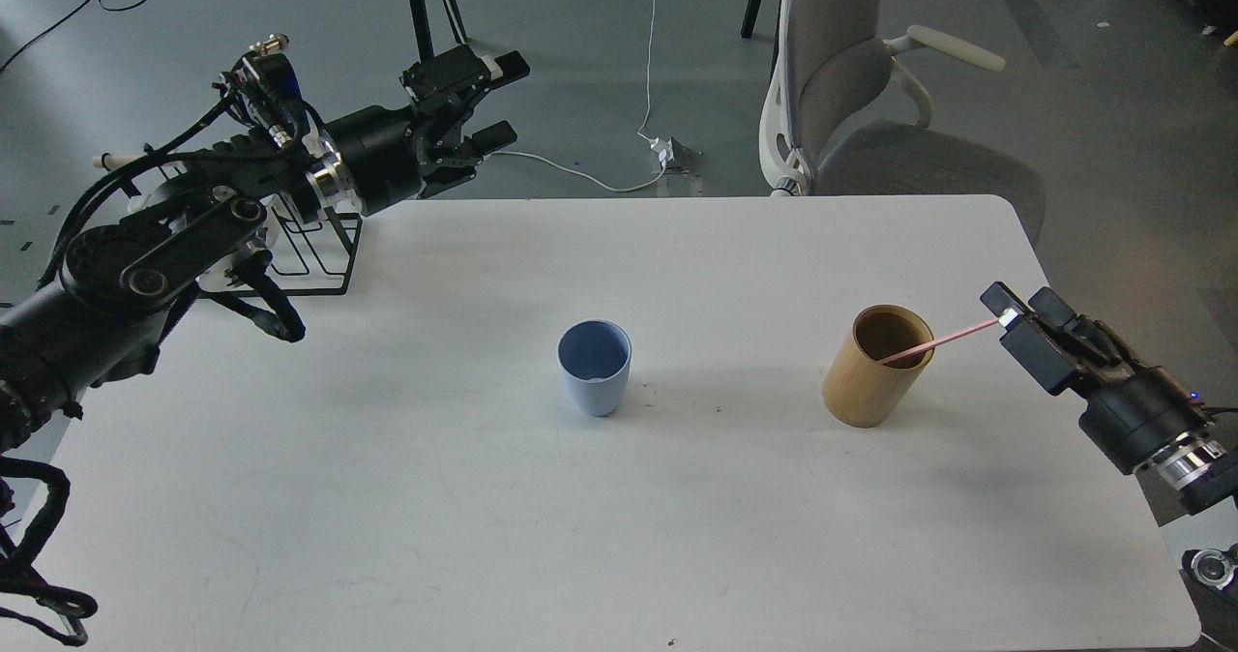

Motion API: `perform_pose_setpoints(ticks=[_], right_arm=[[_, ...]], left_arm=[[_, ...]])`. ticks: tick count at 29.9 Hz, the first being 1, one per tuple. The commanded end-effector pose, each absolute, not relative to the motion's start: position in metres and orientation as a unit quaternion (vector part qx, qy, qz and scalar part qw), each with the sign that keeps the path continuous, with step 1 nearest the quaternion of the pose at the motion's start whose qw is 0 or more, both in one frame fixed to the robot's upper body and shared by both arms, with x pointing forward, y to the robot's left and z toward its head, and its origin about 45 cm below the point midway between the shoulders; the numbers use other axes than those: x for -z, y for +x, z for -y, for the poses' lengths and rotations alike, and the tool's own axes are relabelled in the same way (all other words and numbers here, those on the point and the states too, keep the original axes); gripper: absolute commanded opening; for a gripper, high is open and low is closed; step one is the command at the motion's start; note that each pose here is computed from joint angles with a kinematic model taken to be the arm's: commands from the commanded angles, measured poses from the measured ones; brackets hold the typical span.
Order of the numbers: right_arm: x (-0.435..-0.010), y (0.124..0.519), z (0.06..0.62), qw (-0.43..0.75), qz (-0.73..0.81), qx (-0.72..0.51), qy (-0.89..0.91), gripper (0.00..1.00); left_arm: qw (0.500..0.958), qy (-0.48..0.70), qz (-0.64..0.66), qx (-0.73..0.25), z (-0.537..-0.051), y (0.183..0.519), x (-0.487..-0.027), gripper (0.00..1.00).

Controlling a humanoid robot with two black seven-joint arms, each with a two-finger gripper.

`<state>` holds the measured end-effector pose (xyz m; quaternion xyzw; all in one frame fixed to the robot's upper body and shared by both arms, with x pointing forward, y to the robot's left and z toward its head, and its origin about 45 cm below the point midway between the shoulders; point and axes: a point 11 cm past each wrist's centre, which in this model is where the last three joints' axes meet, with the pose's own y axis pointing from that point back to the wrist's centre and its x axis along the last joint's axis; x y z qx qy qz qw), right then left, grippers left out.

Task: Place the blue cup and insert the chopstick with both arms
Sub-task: 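Grasp the pink straw in the tan cup with the right gripper and lift it out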

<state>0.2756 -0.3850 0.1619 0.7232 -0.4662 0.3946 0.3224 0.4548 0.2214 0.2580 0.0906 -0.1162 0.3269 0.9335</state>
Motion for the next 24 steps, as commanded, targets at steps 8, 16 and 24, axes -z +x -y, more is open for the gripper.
perform_pose_setpoints(ticks=[8,16,24], right_arm=[[-0.142,0.283,0.378,0.326,0.474,-0.386,0.721,0.52],[-0.136,0.284,0.375,0.325,0.478,-0.380,0.722,0.12],[-0.148,0.290,0.372,0.314,0.476,-0.393,0.722,0.00]], left_arm=[[0.935,0.091,0.109,-0.326,-0.221,0.451,-0.252,0.98],[0.934,0.094,0.099,-0.330,-0.225,0.448,-0.242,0.99],[0.934,0.093,0.097,-0.331,-0.225,0.448,-0.242,0.98]])
